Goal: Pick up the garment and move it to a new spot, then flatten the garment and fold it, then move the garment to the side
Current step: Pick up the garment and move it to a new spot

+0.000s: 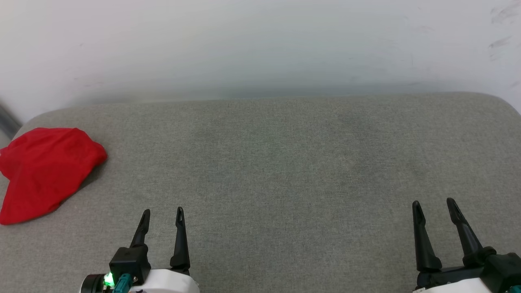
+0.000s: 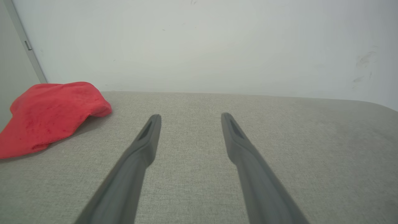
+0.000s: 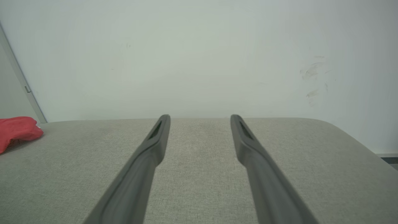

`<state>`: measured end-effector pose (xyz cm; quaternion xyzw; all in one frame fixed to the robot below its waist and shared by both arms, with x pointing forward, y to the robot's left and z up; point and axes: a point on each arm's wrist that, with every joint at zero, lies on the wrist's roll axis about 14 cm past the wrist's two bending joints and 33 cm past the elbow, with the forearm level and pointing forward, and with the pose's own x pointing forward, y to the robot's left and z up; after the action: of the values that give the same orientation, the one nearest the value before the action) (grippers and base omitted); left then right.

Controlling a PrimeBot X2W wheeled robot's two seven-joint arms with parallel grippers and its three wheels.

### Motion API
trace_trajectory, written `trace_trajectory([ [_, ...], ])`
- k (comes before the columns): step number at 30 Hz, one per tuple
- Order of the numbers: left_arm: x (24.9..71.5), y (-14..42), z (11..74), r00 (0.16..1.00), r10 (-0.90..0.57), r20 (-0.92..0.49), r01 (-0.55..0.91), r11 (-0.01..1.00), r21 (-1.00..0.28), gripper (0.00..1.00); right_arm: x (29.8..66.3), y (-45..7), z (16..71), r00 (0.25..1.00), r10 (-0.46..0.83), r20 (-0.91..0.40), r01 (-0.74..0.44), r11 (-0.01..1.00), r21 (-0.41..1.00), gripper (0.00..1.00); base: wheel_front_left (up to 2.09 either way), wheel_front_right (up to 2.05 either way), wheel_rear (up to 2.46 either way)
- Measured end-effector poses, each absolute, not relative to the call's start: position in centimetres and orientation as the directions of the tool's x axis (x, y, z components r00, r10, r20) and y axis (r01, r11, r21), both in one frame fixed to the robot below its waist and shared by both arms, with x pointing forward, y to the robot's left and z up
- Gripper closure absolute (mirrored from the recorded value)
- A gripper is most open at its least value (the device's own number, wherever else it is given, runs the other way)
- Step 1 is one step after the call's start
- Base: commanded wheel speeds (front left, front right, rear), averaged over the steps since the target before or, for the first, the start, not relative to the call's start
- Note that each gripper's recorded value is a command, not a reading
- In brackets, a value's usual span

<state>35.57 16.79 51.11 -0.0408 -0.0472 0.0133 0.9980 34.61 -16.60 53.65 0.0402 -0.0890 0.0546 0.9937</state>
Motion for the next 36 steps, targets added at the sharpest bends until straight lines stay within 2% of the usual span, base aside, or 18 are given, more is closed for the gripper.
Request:
trace_trajectory([
  [16,35.1,18.1,51.1,0.993,0.074,0.094,-0.067,0.995,-0.072,0.0,35.0,-15.5,53.4,0.976,0.137,0.172,-0.15,0.987,0.063,0.0,0.0,0.0,0.0],
  [27,33.0,22.0,51.3,0.974,0.204,0.098,-0.199,0.978,-0.059,0.0,36.4,-12.0,52.9,0.957,0.244,0.159,-0.257,0.964,0.068,0.0,0.0,0.0,0.0],
  [36,29.9,26.2,51.5,0.933,0.344,0.102,-0.341,0.939,-0.044,0.0,37.7,-7.3,52.5,0.915,0.376,0.149,-0.389,0.918,0.074,0.0,0.0,0.0,0.0],
])
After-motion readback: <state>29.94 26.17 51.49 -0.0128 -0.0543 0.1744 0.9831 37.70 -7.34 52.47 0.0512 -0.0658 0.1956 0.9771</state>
